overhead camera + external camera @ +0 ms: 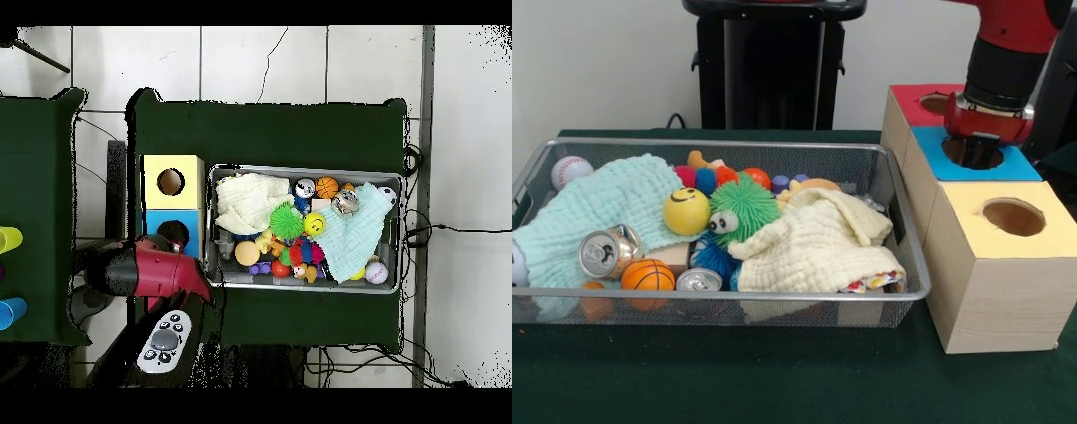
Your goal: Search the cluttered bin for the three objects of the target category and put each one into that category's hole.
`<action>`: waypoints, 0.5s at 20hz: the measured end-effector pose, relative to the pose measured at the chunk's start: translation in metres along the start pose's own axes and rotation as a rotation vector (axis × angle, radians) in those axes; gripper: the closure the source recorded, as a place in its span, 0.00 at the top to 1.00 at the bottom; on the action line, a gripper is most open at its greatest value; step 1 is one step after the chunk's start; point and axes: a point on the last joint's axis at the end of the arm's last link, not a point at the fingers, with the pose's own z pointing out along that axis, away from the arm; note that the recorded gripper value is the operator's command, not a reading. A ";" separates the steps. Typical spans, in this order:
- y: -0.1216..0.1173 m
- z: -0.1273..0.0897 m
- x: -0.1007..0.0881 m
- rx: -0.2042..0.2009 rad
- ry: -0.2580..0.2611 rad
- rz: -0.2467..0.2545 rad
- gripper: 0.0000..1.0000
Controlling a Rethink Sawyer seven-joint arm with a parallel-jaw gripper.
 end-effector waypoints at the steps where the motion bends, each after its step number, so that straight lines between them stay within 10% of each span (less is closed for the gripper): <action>1: 0.000 0.000 0.000 0.001 -0.001 0.002 0.00; 10: -0.002 -0.008 0.007 0.057 -0.032 -0.021 0.00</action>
